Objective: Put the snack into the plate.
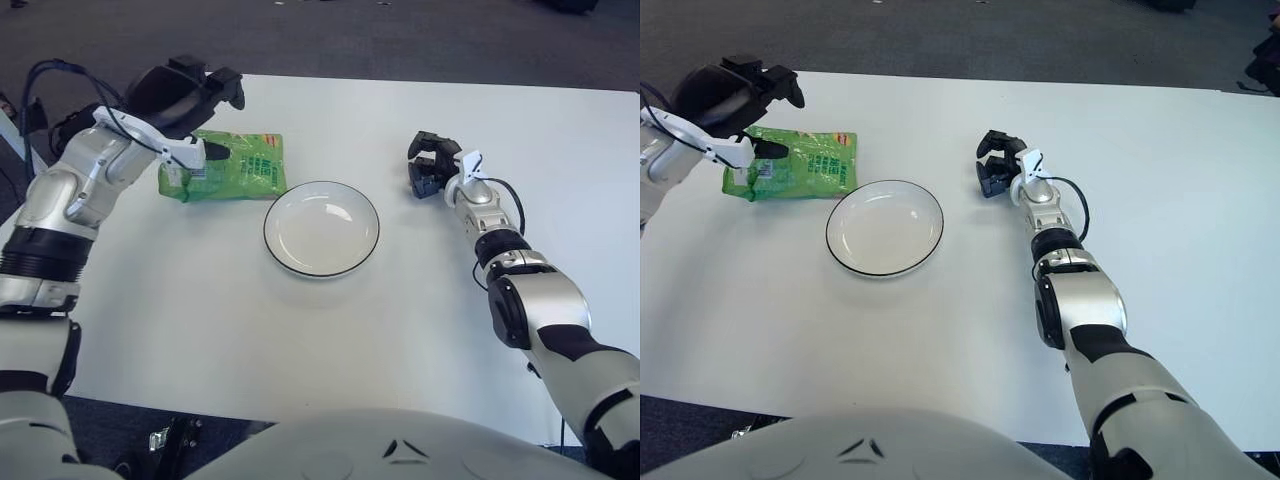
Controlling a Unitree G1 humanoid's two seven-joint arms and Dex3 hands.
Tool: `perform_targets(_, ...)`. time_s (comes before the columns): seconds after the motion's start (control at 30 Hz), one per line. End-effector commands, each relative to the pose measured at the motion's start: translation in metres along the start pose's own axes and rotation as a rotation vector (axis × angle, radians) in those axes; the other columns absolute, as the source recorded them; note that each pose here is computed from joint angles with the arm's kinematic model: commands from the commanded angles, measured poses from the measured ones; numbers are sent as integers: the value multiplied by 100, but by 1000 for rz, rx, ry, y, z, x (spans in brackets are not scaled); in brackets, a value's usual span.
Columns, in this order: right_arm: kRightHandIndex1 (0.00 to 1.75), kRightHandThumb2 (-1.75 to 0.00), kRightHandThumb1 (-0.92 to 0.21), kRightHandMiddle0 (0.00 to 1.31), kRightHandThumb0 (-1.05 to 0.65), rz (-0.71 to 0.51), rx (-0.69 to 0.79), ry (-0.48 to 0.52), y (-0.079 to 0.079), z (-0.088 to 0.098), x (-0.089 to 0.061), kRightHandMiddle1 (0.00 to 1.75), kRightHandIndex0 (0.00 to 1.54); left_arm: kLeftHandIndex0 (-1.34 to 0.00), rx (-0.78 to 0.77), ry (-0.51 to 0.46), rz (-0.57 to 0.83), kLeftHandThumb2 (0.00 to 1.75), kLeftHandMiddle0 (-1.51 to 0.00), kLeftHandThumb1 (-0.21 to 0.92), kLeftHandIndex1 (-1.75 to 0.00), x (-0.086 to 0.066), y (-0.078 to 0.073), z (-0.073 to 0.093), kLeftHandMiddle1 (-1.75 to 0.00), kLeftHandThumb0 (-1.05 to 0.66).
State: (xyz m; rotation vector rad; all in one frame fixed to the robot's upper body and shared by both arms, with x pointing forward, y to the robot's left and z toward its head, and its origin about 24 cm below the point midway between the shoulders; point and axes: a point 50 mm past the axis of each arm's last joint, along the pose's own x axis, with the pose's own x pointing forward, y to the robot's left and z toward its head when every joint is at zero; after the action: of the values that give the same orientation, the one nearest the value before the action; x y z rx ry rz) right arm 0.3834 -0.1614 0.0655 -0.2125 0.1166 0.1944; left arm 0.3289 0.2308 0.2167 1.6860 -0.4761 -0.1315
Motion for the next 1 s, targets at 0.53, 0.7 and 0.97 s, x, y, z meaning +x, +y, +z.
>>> perform_targets(0.53,175,-169,3,70,-1,49,13,196,11,-46,-15,169,83,0,29,39,-299,39,0,92,0,-2,-20,-12,0,-105)
perform_targets(0.7,175,-168,2,69,-1,46,28,194,12,-46,-15,170,83,0,0,57,-331,38,0,92,0,-1,-30,-17,0,-105)
perform_targets(0.97,175,-168,2,69,-1,44,15,195,11,-46,-15,168,83,0,-51,76,-384,32,0,92,0,2,-46,-14,0,-105)
